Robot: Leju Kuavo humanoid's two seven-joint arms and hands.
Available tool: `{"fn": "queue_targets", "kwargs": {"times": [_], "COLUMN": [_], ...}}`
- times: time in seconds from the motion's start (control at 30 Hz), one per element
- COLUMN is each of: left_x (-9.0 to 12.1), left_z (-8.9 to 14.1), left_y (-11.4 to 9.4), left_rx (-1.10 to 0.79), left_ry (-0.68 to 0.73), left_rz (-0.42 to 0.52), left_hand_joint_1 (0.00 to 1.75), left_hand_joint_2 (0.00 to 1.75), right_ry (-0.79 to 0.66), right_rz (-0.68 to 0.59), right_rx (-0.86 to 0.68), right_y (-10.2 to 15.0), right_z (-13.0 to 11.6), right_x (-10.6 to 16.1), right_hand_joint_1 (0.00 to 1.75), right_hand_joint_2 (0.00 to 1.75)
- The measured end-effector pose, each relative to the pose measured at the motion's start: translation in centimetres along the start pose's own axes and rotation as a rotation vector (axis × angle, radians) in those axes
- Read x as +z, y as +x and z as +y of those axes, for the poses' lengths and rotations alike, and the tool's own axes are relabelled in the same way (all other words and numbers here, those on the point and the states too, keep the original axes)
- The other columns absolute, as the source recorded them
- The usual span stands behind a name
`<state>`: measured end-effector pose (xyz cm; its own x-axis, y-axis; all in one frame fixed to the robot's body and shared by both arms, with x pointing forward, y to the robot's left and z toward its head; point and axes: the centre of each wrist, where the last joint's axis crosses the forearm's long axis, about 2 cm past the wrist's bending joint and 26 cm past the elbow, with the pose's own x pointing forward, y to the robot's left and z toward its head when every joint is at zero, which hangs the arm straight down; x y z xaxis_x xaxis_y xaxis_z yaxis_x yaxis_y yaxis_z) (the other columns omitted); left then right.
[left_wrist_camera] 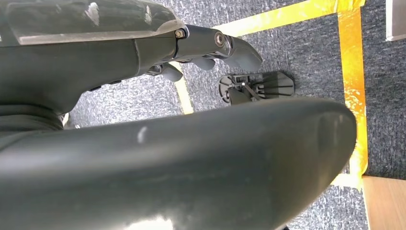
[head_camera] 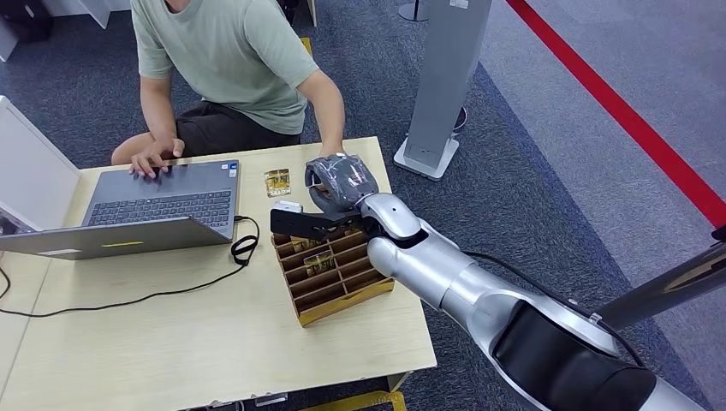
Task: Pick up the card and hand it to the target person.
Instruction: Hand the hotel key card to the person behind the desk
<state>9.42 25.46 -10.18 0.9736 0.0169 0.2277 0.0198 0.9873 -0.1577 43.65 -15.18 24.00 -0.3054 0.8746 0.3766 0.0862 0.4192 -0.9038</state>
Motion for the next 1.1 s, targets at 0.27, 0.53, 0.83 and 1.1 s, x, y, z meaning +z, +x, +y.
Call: {"fn": "queue_targets", "kwargs": {"times": [0.27,0.53,0.83,1.1], "left_x": [0.0,0.1,0.1,0.1], "left_z": [0.1,0.5,0.7,0.7], "left_y": [-0.2,-1.5,-1.9,-1.8], "left_rx": [0.003,0.012,0.013,0.016], "left_ry": [0.001,0.008,0.01,0.009], "left_rz": [-0.005,0.003,0.022,0.022], "left_hand_joint_1": [0.0,0.0,0.0,0.0], "left_hand_joint_2": [0.0,0.0,0.0,0.0], "right_ry": [-0.026,-0.118,-0.121,-0.109], "right_rz": [0.01,0.039,-0.013,-0.017], "right_rx": [-0.039,-0.13,-0.124,-0.118], "right_y": [-0.3,-0.8,-0.8,-0.9], "right_z": [0.0,-3.7,-4.9,-4.7], "right_x": [0.1,1.3,2.0,2.1], "right_hand_joint_1": [1.47,1.47,1.47,0.37], "right_hand_joint_2": [1.75,1.75,1.75,1.75]}}
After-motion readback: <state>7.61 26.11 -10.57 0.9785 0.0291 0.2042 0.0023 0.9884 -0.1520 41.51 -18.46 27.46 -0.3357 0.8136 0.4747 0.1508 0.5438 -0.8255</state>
